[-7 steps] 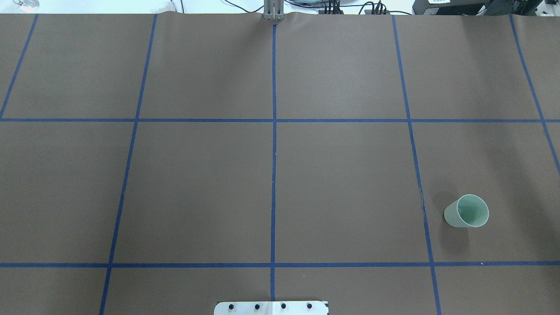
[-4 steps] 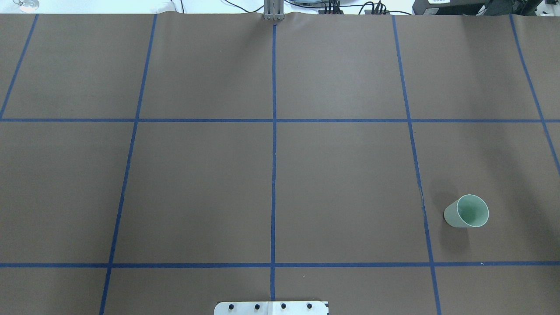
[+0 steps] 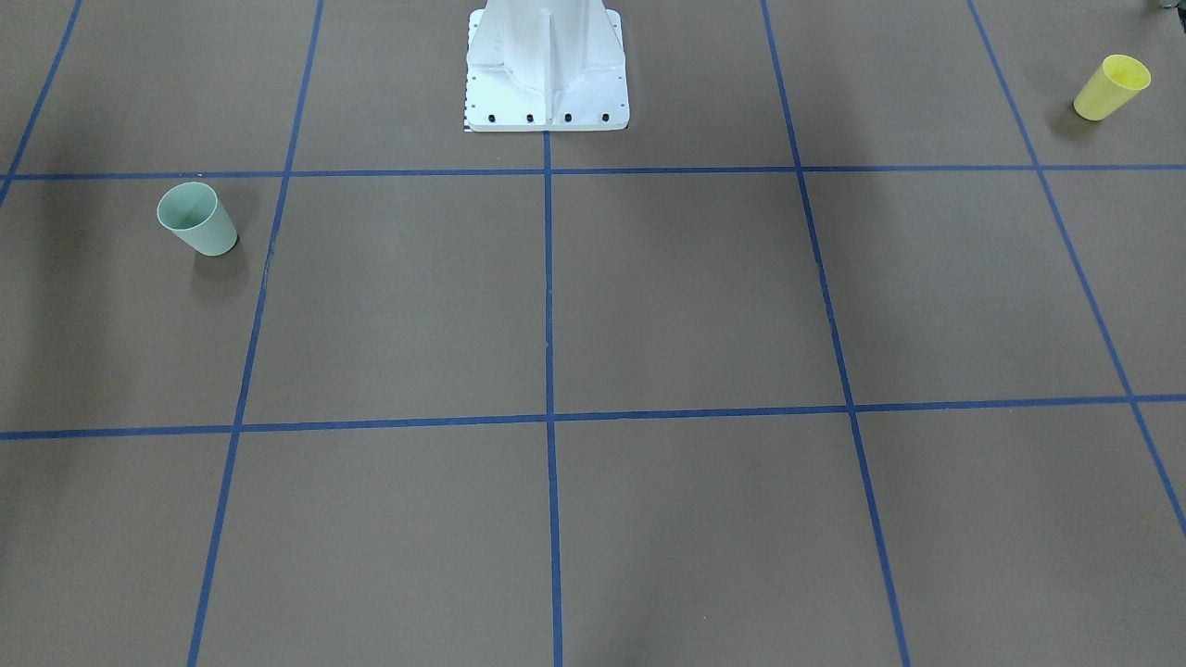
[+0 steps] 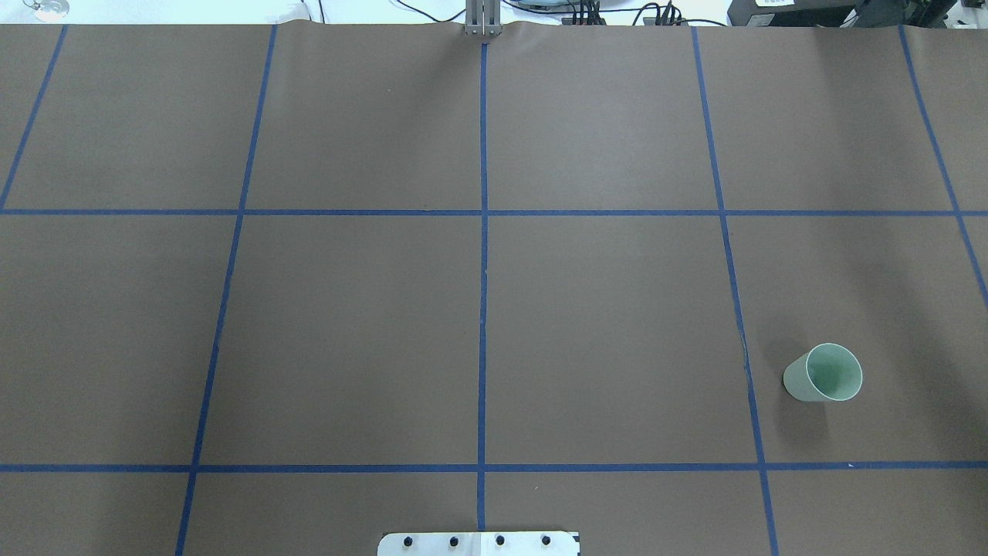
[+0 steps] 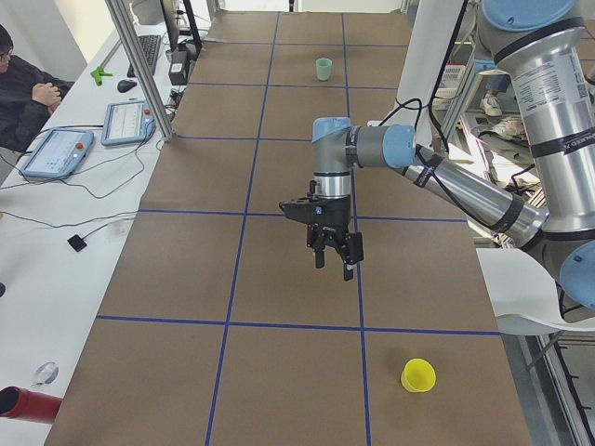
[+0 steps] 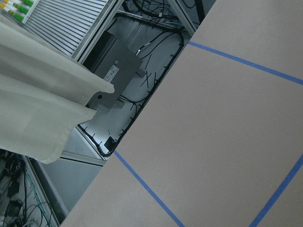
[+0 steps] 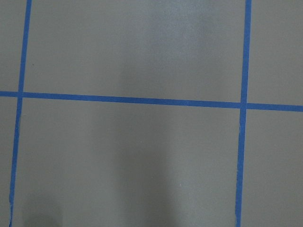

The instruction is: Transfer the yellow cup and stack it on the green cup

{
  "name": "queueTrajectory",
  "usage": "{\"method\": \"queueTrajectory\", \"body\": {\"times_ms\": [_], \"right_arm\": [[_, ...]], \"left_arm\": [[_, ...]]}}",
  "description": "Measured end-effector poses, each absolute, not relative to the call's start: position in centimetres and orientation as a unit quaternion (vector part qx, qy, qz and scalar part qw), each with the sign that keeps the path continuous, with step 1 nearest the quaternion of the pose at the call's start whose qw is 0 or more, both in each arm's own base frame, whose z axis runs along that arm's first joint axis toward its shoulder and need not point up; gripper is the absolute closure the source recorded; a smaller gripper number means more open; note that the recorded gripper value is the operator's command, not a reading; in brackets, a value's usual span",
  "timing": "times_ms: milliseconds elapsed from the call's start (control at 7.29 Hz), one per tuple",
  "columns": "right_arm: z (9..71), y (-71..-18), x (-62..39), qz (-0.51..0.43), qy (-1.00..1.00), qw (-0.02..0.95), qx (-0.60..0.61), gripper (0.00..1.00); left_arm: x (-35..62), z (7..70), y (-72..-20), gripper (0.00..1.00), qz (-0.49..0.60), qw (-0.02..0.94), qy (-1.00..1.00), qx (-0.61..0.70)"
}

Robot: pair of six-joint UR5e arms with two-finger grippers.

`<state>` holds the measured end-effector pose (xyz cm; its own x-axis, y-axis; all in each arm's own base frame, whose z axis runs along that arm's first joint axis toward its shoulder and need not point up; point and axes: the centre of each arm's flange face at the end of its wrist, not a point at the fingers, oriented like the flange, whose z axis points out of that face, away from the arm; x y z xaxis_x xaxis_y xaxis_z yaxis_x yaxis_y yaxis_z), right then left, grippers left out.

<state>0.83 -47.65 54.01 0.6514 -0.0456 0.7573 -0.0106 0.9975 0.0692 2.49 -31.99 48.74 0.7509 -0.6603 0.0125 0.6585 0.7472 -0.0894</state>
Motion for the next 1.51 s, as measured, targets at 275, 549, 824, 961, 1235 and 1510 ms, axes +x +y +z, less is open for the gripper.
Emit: {"method": "queueTrajectory", "body": {"times_ms": [275, 549, 824, 961, 1235, 1510], "right_arm": [[54.2, -47.5, 0.8, -0.009, -0.417, 0.908, 0.032, 0.0], [54.3, -47.5, 0.9, -0.009, -0.416, 0.909, 0.032, 0.0], [54.6, -47.4, 0.9, -0.006, -0.415, 0.91, 0.029, 0.0], [54.8, -47.3, 0.9, -0.003, -0.414, 0.91, 0.028, 0.0], [55.0, -47.0, 0.9, -0.002, -0.414, 0.91, 0.026, 0.0], [55.0, -47.1, 0.9, -0.002, -0.412, 0.911, 0.027, 0.0]], "left_arm": [[11.4, 51.0, -27.9, 0.0, -0.411, 0.908, -0.07, -0.045], [17.0, 55.2, -23.8, 0.0, -0.469, 0.868, -0.16, -0.02], [19.5, 61.3, -21.4, 0.0, -0.524, 0.819, -0.232, 0.02], [19.9, 64.0, -20.6, 0.0, -0.547, 0.796, -0.258, 0.032], [21.4, 68.5, -18.4, 0.0, -0.578, 0.764, -0.286, 0.036], [22.8, 71.1, -16.6, 0.0, -0.603, 0.737, -0.304, 0.039]]}}
